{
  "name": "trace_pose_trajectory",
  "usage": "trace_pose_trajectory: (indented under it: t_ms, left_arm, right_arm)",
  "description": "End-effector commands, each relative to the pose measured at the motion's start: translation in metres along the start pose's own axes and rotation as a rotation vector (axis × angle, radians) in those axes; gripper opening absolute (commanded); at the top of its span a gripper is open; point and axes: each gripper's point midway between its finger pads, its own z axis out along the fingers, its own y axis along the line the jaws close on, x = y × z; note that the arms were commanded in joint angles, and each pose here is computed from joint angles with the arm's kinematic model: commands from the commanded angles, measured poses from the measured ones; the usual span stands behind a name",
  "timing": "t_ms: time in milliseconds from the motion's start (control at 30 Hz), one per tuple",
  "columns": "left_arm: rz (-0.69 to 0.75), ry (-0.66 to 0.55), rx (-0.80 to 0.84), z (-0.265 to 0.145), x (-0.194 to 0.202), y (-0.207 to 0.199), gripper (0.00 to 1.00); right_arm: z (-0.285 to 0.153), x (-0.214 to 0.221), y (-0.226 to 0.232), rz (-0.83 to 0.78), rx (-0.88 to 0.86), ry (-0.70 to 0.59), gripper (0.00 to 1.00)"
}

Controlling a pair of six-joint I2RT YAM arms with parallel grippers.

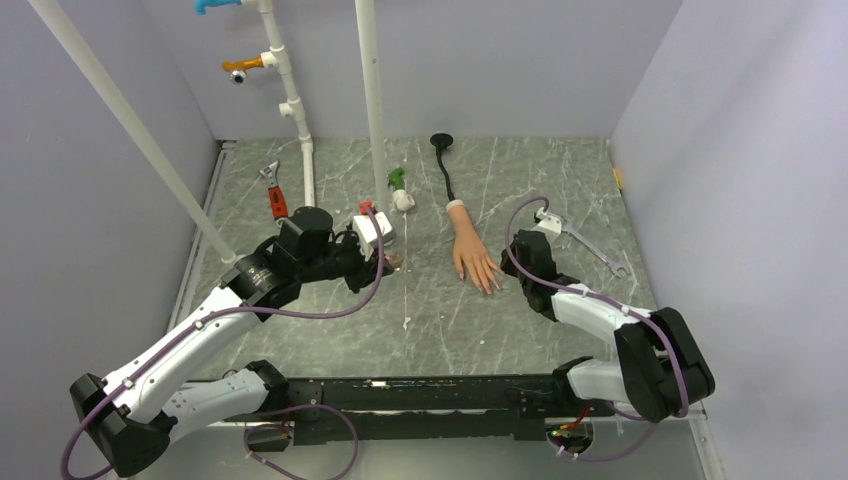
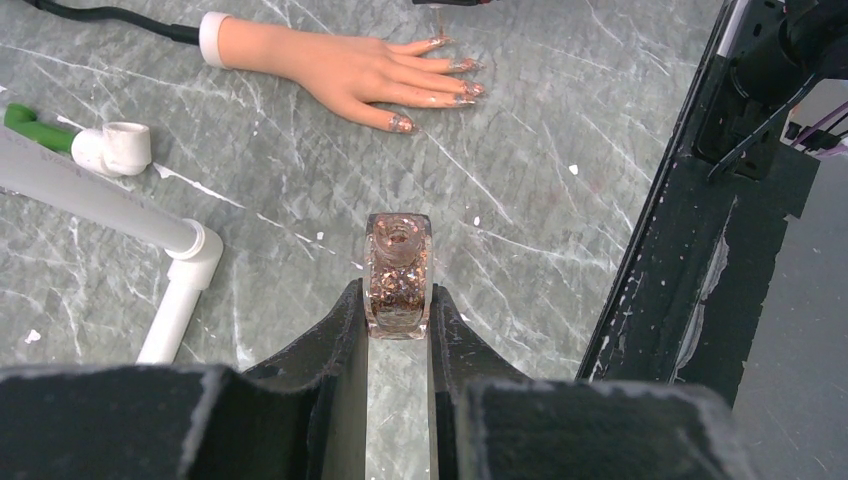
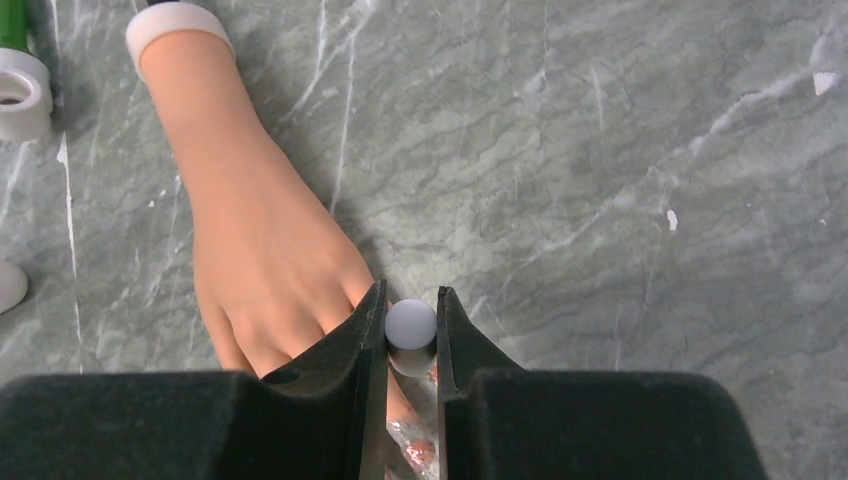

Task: Paint the nails
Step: Paint the nail polish on the nail.

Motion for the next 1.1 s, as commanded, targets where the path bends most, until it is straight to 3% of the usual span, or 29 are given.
trace_pose_trajectory:
  t_ms: [0,1067]
  left_arm:
    - [0.041,-0.086,-0.027,-0.011,-0.030,0.002,0.00]
    - [0.036,-0.073,-0.012,-0.007,-0.028,0.000,0.00]
  right_arm:
    - [0.005,-0.025,0.015,0.007,-0.029,-0.063,0.00]
    - [-0.005,0.011,-0.016,0.018,0.036,-0.007,0.00]
